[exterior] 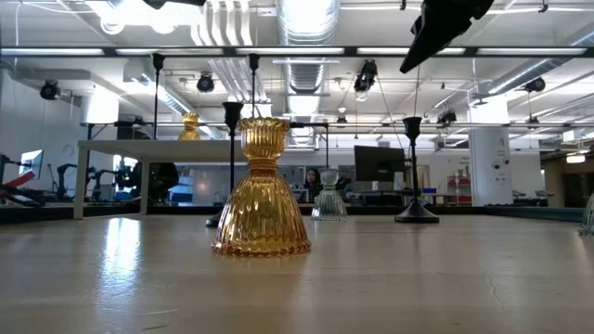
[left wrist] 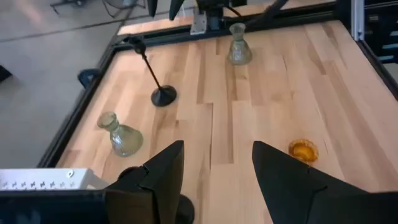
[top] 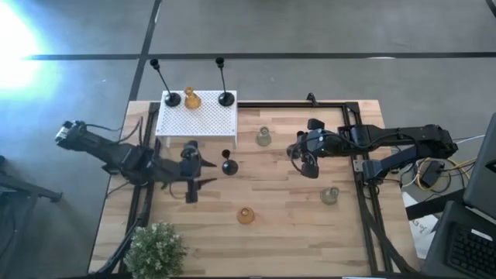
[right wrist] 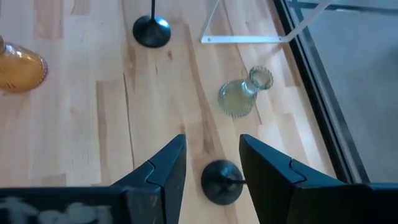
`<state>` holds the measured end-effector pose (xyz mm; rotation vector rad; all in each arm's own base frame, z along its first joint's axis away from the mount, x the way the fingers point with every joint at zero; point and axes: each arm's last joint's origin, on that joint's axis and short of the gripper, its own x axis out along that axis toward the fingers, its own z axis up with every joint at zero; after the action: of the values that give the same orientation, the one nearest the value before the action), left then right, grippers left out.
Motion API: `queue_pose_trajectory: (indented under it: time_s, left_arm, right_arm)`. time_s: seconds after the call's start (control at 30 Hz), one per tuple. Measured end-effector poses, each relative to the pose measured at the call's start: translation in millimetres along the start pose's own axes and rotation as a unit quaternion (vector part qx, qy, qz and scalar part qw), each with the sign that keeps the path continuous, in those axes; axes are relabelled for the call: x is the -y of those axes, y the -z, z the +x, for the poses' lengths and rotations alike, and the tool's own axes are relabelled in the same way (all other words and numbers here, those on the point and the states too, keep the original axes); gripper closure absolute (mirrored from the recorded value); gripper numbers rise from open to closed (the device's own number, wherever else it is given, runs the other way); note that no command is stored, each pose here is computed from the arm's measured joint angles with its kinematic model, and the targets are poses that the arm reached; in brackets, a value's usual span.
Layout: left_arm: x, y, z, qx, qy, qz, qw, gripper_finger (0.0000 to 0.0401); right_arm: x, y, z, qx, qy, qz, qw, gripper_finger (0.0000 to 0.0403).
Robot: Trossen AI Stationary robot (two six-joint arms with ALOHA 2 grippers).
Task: Pick & Place candle stick holders
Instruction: Put the orange candle holder on the shelf
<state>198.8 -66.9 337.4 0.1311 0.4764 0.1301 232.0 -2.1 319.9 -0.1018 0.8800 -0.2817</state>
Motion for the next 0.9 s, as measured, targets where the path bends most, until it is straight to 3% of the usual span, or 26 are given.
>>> queue_pose_trajectory:
  time_s: [0.17, 0.4, 0.6, 0.9]
  left_arm:
    - [16, 8, 18, -0.008, 0.003, 0.011, 1.0, 0.0206]
    - [37, 43, 50, -0.069, 0.096, 0.001, 0.993, 0.0206]
    - [45, 67, 69, -0.1, 0.097, -0.015, 0.99, 0.0206]
    - [63, 78, 96, -0.102, 0.148, -0.054, 0.982, 0.0203]
  right_arm:
    - [0, -1, 0, 0.005, 0.0, 0.0, 1.0, 0.0251]
    - [0, -1, 0, 0.004, 0.0, -0.002, 1.0, 0.0256]
    - [0, -1, 0, 0.005, 0.0, 0.002, 1.0, 0.0264]
    - [0, -1, 0, 0.007, 0.0, 0.023, 1.0, 0.0247]
